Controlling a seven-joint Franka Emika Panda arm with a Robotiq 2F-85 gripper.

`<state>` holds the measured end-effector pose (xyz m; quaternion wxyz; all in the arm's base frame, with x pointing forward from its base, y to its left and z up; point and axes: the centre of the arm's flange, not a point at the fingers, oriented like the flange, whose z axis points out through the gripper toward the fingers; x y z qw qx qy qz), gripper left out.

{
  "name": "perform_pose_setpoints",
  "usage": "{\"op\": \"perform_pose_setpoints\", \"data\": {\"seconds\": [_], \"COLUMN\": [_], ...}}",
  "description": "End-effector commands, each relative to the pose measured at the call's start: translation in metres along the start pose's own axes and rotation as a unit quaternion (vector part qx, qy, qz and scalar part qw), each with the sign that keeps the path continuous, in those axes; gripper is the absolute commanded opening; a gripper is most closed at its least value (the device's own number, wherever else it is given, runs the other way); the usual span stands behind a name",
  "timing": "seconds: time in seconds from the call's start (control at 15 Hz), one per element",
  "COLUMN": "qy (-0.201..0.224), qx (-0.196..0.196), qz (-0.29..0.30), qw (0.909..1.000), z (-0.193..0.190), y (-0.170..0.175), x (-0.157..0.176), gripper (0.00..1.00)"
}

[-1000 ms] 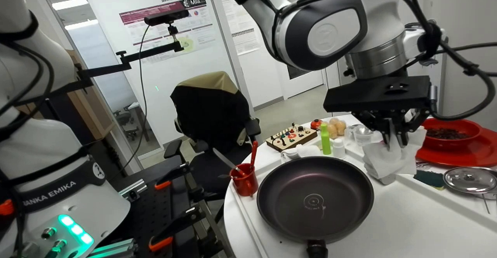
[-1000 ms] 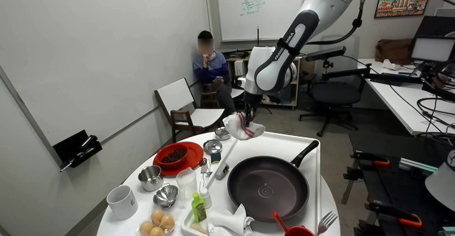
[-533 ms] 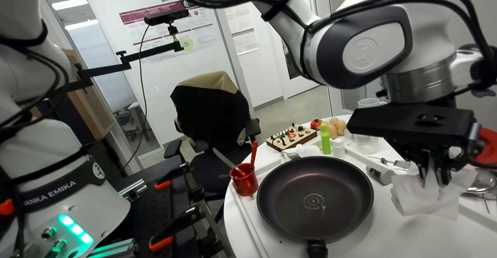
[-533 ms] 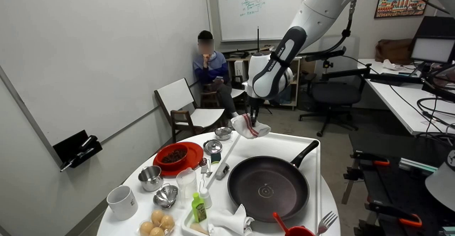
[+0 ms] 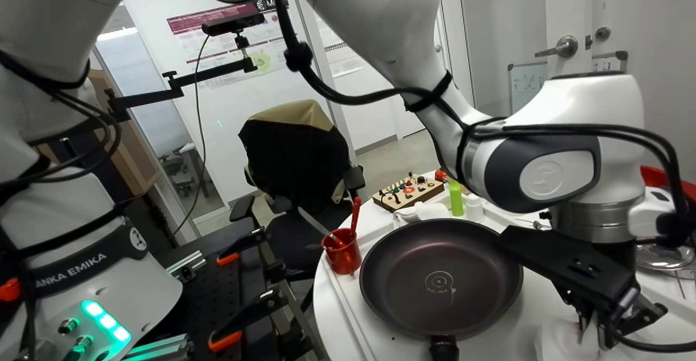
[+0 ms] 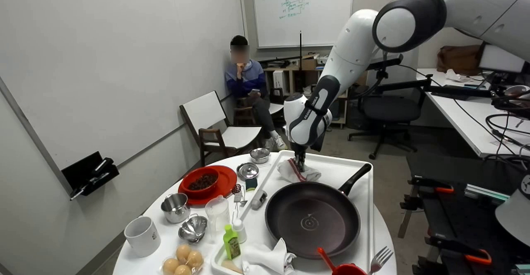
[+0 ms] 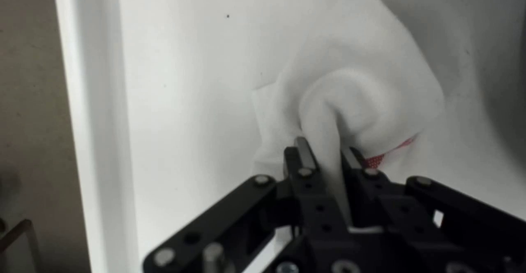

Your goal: Wipe the pan with the white towel

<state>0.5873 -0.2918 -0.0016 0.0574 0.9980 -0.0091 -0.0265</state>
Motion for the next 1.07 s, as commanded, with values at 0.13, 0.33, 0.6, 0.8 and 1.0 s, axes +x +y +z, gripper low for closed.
{"op": "perform_pose_setpoints", "data": {"seconds": [0.13, 0.33, 0.6, 0.8, 1.0], "qy": [-0.018, 0.004, 0.036, 0.074, 0.075], "qx": [0.004, 0.015, 0.040, 0.047, 0.036], "qz": [0.041, 0.064, 0.054, 0.041, 0.041], "qw": [0.9990, 0.9978, 0.9971, 0.9953, 0.9957], "z": [0.015, -0.017, -0.066, -0.099, -0.092], "y": [-0.008, -0.014, -0.027, -0.034, -0.031], "x": [0.029, 0.028, 0.025, 0.023, 0.045], "gripper": [0.57, 0.79, 1.00, 1.00, 1.00]}}
